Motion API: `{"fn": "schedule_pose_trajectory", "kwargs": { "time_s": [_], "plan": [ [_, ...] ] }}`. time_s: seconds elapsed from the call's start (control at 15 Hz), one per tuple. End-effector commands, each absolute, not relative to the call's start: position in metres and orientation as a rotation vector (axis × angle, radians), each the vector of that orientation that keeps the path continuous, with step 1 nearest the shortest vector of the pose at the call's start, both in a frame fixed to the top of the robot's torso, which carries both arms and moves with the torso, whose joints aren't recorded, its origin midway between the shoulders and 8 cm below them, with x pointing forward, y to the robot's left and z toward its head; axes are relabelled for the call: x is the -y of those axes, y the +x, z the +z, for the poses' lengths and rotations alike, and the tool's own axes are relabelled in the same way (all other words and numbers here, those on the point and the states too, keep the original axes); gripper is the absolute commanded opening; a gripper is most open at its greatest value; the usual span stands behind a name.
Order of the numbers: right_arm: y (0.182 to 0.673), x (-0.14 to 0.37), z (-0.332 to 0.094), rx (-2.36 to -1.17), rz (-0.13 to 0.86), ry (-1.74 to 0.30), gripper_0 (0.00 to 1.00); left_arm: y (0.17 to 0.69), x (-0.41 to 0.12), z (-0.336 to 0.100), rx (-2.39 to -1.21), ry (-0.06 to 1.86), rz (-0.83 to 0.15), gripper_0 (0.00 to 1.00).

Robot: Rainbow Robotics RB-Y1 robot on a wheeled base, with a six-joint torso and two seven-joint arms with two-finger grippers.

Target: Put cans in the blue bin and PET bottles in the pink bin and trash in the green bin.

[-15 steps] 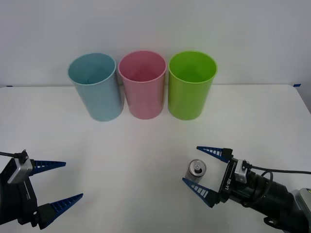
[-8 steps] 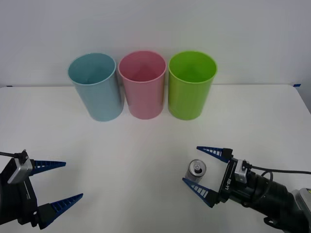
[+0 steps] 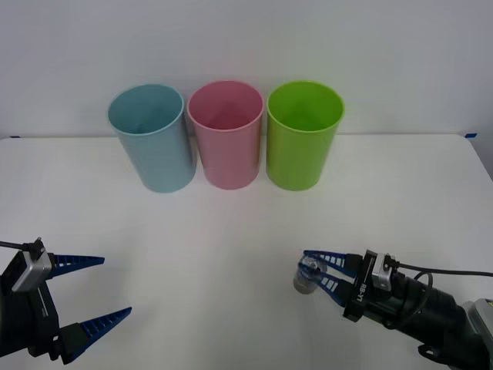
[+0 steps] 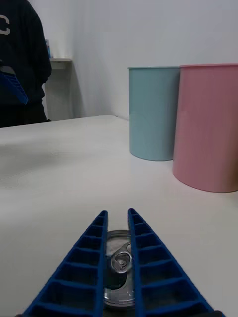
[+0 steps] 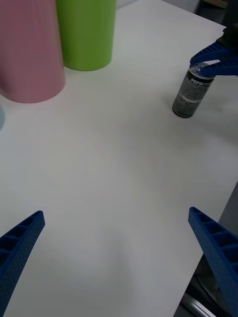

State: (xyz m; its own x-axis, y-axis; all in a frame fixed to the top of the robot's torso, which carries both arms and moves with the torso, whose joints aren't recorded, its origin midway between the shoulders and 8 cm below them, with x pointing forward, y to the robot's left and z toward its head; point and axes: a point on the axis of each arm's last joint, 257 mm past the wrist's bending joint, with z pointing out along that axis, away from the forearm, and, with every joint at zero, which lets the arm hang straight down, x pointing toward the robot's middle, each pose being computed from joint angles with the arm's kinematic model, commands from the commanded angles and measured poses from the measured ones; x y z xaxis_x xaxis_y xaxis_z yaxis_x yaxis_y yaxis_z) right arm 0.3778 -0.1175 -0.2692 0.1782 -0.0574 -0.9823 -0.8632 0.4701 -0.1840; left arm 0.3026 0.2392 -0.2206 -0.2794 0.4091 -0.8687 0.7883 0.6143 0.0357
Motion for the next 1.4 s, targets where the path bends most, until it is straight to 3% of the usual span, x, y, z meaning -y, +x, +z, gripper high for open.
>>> {"fn": "schedule_pose_trajectory", "kwargs": {
  "time_s": [0.07,1.4],
  "plan": [
    [0.3778,0.1175,-0.2692,-1.275,0.706,-0.933,0.00,0.3026,-0.2392,-0.2206,-1.903,0.954,-0.509,1.00],
    [0.3778,0.1175,-0.2692,-1.275,0.706,-0.933,0.00,0.3026,-0.2392,-0.2206,-1.903,0.954,-0.509,1.00]
  ]
}}
